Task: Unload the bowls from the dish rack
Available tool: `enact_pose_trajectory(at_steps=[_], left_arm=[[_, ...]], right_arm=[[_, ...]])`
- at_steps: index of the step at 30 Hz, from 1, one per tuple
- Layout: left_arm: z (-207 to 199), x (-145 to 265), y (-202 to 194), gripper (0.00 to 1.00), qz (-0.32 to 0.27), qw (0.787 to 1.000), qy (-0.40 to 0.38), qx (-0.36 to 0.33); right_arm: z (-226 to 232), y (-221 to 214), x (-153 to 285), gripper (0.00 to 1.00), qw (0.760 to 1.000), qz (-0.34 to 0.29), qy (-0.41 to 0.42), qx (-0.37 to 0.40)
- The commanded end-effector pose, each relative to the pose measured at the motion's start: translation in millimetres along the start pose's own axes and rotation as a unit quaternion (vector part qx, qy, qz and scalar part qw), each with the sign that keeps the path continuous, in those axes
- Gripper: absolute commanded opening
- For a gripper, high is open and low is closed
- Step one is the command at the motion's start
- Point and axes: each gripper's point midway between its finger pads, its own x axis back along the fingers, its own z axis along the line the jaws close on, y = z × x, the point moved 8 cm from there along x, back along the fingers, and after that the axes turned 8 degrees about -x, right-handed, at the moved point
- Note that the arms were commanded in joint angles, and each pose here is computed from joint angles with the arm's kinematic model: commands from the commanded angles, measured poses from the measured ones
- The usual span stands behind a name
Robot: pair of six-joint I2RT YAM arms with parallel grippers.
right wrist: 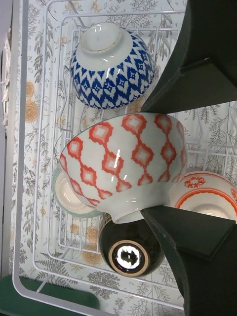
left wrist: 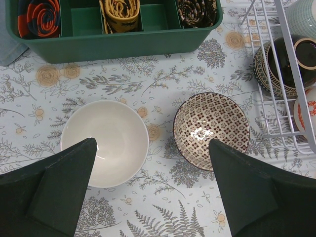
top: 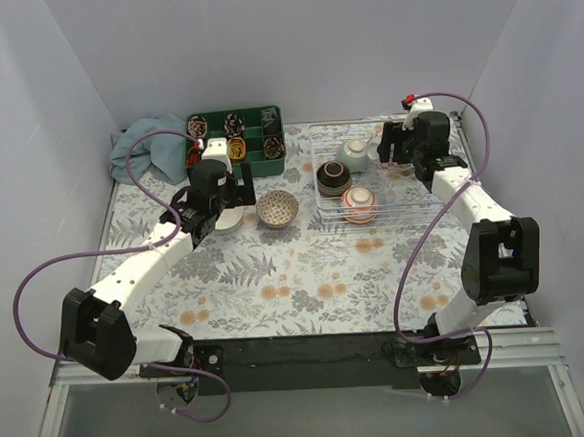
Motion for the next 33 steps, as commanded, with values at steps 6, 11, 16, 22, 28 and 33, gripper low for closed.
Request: enact_pose_trajectory(at_steps=[6,11,16,22,28,33], left_arm=[[3,5,7,0.98,-0.014,1.0,0.004,0.007],[2,6,6,0.98,-0.01,1.0,0.0,0.012],[0,6,7,0.98,-0.008,1.0,-0.004,0.017],[-5,7,8,0.98,0.0,0.999,-0.022,0.032],[-19,15,13,0.98,0.02,0.994,-0.081,0.067],[-31,28,29,0.98,0.04,0.986,-0.13,0.101]], right_arm=[[52,30,50,0.11,0.988,-0.084,-0.007,0.132],[93,24,80,0.11,0.975,-0.107,0.022,0.196],[127,10,105,0.07,0.955,-0.137,0.058,0.257],[167,-25,127,0.06,0.912,-0.16,0.092,0.366],[199,-53,155,0.07,0.86,-0.218,0.136,0.441],[212,-79,169,0.04,0.835,-0.246,0.149,0.47]])
